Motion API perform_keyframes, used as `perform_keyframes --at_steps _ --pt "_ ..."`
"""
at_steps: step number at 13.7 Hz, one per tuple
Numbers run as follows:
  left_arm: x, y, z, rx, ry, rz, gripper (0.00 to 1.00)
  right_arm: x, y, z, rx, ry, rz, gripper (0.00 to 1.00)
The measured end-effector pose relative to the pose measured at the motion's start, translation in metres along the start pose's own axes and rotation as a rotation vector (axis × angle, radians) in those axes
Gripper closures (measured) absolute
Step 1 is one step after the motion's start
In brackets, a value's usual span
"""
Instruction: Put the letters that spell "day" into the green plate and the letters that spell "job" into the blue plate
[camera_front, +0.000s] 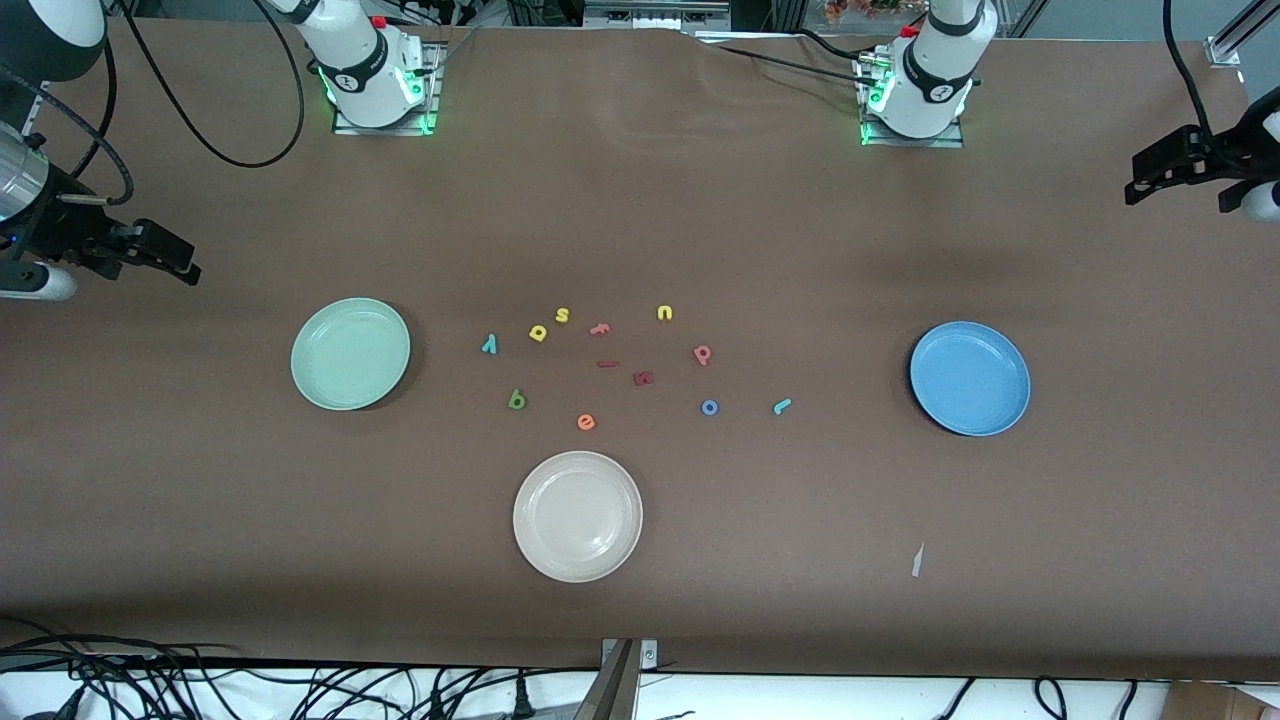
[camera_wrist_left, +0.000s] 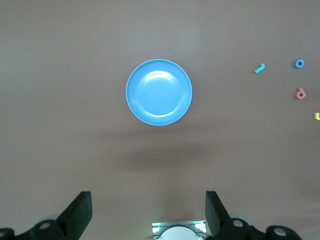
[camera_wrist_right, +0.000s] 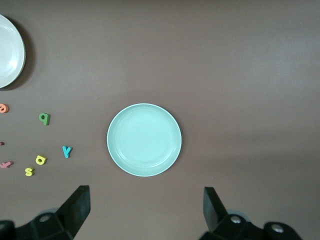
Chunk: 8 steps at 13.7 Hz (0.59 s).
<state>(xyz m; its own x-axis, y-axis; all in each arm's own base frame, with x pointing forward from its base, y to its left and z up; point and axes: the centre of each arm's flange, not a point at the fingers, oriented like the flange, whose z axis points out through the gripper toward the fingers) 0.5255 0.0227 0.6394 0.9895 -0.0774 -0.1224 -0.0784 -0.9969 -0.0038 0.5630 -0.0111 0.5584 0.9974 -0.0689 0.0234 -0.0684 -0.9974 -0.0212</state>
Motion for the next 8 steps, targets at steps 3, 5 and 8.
perform_keyframes --at_steps 3,5,8 --pt "0.0005 0.0003 0.0006 0.000 -0.001 0.001 0.00 -0.0001 -0.0017 0.0000 0.000 0.000 -0.003 0.00" --pt "0.0005 0.0003 0.0004 0.001 -0.001 0.001 0.00 -0.0002 -0.0030 0.0001 0.000 0.000 -0.005 0.00" --pt "0.0004 0.0003 0.0001 0.001 0.000 0.001 0.00 -0.0002 -0.0035 0.0001 0.000 0.000 -0.006 0.00"
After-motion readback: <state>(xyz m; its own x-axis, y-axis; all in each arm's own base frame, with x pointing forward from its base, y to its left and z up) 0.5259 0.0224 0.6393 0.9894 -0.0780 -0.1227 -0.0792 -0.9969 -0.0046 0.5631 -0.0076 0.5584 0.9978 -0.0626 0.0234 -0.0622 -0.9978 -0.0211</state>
